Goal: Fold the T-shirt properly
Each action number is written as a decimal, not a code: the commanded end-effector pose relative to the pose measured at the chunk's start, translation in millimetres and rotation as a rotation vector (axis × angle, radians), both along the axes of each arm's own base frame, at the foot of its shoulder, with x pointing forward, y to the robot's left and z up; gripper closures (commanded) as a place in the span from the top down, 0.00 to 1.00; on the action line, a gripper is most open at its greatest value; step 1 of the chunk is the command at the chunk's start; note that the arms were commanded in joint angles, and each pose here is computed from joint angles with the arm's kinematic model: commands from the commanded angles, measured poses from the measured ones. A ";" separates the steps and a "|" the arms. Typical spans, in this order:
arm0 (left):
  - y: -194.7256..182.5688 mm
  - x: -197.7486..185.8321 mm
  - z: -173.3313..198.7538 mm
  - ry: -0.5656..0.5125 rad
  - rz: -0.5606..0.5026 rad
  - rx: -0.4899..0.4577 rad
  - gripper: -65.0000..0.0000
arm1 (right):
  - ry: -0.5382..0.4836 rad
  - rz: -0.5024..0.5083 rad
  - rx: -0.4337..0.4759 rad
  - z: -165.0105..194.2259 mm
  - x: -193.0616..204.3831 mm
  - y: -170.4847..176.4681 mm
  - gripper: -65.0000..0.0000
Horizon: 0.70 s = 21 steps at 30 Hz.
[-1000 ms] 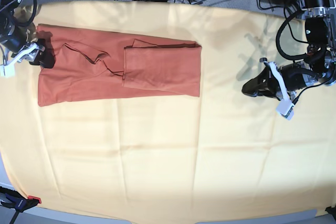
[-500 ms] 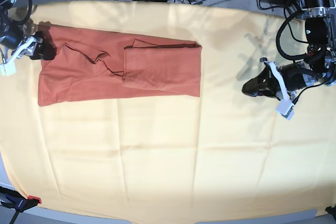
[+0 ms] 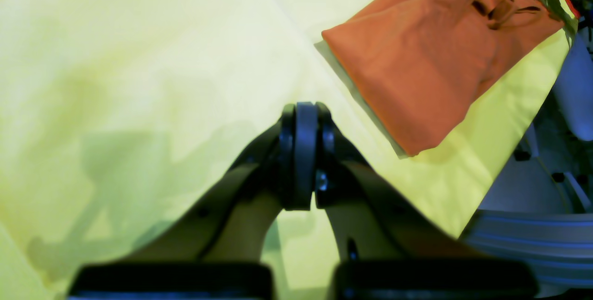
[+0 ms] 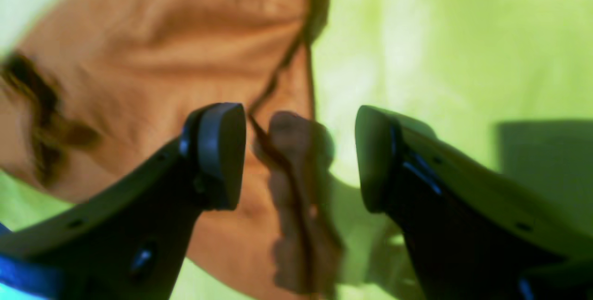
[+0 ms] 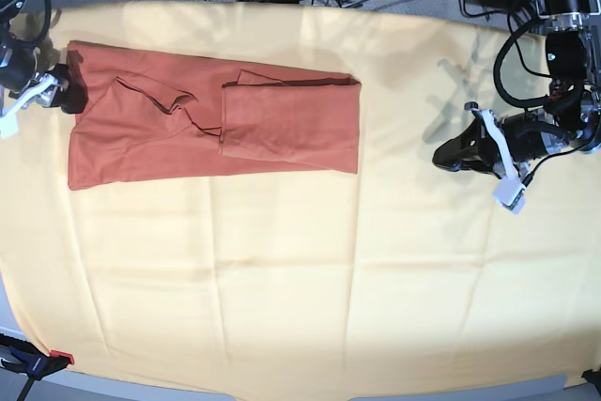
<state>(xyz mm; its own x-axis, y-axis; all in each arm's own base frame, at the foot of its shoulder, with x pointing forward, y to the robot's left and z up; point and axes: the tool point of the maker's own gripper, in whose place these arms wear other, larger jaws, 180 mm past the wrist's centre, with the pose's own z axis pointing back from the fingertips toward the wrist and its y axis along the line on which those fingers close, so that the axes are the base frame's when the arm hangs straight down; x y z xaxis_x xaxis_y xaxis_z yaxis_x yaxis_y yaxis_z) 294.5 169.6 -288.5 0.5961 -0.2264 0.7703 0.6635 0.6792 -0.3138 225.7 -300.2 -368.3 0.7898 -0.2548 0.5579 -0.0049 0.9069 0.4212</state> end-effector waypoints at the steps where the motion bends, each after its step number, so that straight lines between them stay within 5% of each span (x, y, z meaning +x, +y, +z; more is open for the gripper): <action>1: 1.4 6.1 15.3 -0.047 -0.006 -0.011 0.00 | -0.027 0.007 0.008 7.5 4.6 1.3 0.61; 13: 1.6 5.4 14.4 -0.044 -0.006 -0.009 0.00 | -0.018 0.212 0.151 -4.6 -0.2 72.7 0.61; 21: 1.5 5.4 14.5 -0.044 -0.006 -0.010 0.00 | -0.069 0.242 0.124 0.6 4.3 70.7 0.53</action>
